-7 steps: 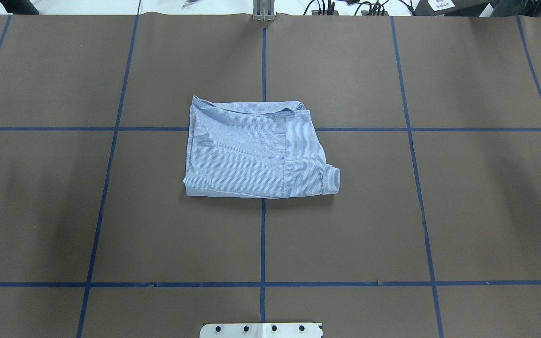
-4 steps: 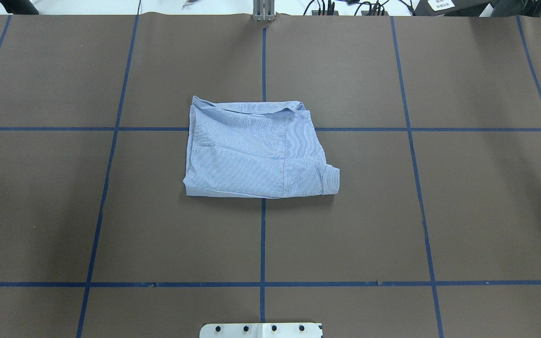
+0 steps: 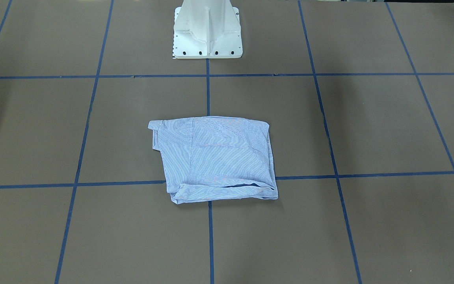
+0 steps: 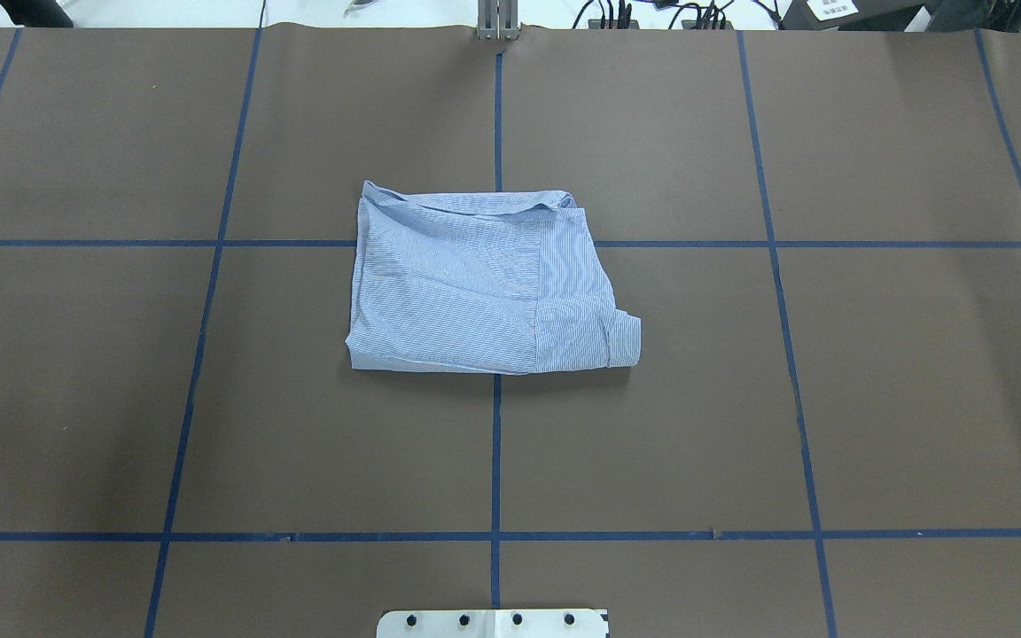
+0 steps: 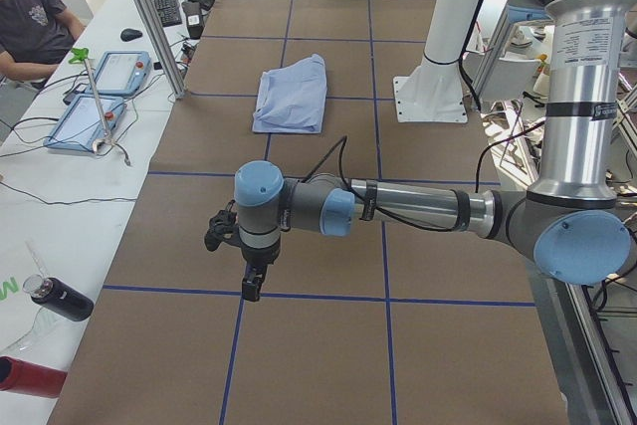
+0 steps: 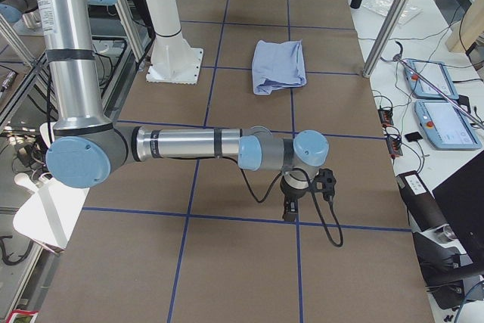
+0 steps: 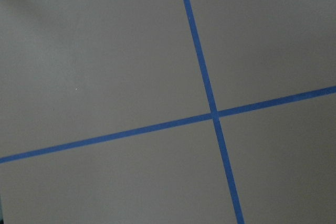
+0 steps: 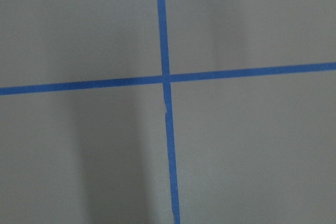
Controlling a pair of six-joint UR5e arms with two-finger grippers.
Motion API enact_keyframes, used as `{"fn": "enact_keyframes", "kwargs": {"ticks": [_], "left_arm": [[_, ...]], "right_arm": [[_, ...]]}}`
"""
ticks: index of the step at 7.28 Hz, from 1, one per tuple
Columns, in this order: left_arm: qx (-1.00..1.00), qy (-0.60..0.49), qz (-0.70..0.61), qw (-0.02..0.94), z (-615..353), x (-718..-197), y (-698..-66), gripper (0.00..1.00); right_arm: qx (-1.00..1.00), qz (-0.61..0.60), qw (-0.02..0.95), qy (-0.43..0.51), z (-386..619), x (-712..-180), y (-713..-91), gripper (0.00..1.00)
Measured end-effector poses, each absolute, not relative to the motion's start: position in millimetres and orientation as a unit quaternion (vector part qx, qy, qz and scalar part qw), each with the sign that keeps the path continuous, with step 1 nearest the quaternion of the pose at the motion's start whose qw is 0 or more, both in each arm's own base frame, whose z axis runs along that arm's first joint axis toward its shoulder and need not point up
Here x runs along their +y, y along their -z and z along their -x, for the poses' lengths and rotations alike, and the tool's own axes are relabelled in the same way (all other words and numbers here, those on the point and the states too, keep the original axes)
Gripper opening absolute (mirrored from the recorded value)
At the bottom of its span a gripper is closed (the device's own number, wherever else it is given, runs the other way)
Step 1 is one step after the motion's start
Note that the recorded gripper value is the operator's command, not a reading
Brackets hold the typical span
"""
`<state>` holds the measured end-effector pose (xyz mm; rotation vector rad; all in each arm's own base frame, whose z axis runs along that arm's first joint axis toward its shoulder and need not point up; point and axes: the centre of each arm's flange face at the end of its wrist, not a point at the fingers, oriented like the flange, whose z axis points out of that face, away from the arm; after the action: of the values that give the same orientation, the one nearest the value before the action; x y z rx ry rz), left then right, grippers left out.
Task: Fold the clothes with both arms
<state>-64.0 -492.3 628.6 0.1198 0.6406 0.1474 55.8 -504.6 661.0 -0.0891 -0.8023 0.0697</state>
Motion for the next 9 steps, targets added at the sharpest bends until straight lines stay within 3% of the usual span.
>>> {"fn": "enact_keyframes", "kwargs": {"ticks": [5,9], "left_arm": [[0.365,-0.034,-0.036,0.93,56.3,-484.4,-623.8,1.0],[0.365,-0.033,-0.034,0.93,56.4,-482.6,-626.1,1.0]], "right_arm": [[-0.384,0.05,0.918,-0.083,-65.6,-442.5,-653.3,1.0],[-0.382,0.042,0.919,-0.092,-65.9,-438.9,-638.8,1.0]]}}
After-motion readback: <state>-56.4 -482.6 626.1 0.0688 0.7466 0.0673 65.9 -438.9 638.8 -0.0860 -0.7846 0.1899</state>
